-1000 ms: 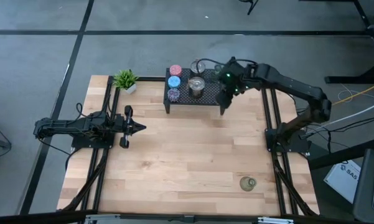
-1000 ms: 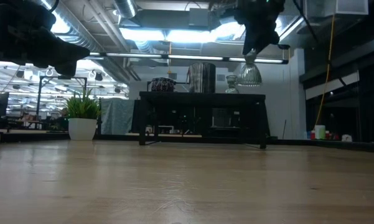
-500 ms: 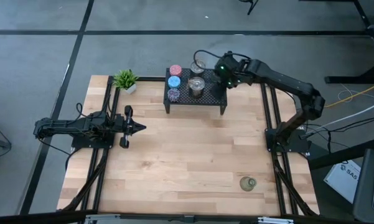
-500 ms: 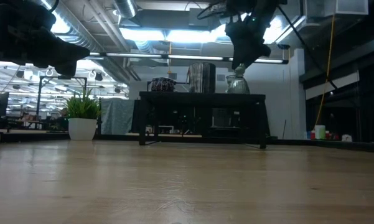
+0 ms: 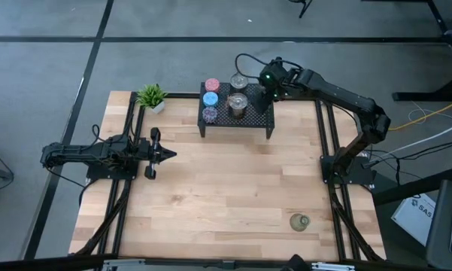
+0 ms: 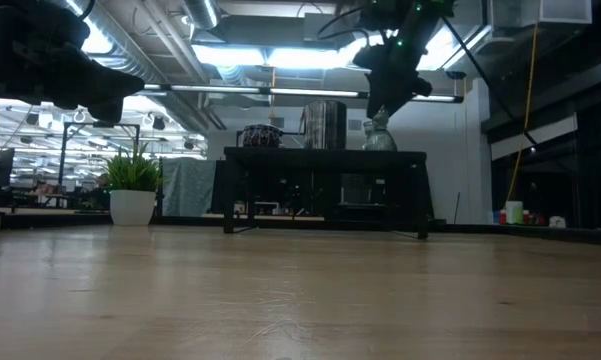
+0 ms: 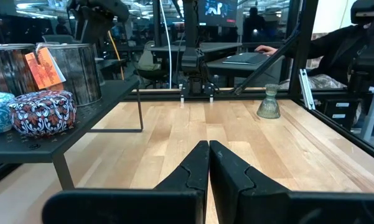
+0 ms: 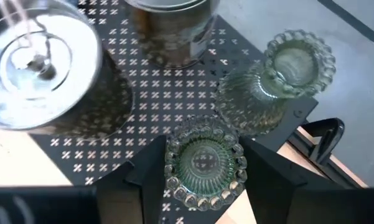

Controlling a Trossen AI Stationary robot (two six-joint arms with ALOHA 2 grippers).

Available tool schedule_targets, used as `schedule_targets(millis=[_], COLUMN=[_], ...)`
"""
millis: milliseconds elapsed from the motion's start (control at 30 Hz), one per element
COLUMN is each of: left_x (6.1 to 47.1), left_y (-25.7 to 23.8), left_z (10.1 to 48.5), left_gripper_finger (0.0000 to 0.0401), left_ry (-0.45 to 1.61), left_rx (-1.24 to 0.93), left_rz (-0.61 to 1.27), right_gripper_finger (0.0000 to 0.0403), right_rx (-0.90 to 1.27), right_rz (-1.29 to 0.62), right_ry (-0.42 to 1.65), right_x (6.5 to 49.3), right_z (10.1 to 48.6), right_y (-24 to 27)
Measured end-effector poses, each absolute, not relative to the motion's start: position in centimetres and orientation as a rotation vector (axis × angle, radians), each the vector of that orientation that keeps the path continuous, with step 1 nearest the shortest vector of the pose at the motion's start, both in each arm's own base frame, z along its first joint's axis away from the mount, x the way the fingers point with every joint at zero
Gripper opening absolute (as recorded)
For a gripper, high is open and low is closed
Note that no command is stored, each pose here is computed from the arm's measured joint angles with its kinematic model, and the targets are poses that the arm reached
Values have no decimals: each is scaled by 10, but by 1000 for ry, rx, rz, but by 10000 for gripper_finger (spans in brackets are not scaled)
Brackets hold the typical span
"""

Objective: Pick & Place candle stick holders
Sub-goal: Put the top green candle holder on the shelf, then put the green candle holder on the shelf

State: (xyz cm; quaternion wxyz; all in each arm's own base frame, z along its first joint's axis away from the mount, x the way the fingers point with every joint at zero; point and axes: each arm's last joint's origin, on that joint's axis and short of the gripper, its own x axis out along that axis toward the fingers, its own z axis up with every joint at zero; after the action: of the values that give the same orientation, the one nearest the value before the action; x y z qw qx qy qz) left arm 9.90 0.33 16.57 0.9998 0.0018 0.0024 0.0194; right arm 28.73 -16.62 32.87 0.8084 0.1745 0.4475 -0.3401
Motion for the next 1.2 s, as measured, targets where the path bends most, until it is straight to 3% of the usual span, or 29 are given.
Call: schedule_targets(millis=[600,1200], left_x=[99,99], left_y=[3,3], left_z=[166,166], left_gripper_finger=[6,7], left_ry=[5,5], left_rx=[4,4], left_rz=[39,39], right_gripper_finger=[181,269], right_rx=[371,371], right_rz=[-762,-750], right_ry=[931,911], right_x=[286,283], right_z=[329,335], right_y=[-173,-171])
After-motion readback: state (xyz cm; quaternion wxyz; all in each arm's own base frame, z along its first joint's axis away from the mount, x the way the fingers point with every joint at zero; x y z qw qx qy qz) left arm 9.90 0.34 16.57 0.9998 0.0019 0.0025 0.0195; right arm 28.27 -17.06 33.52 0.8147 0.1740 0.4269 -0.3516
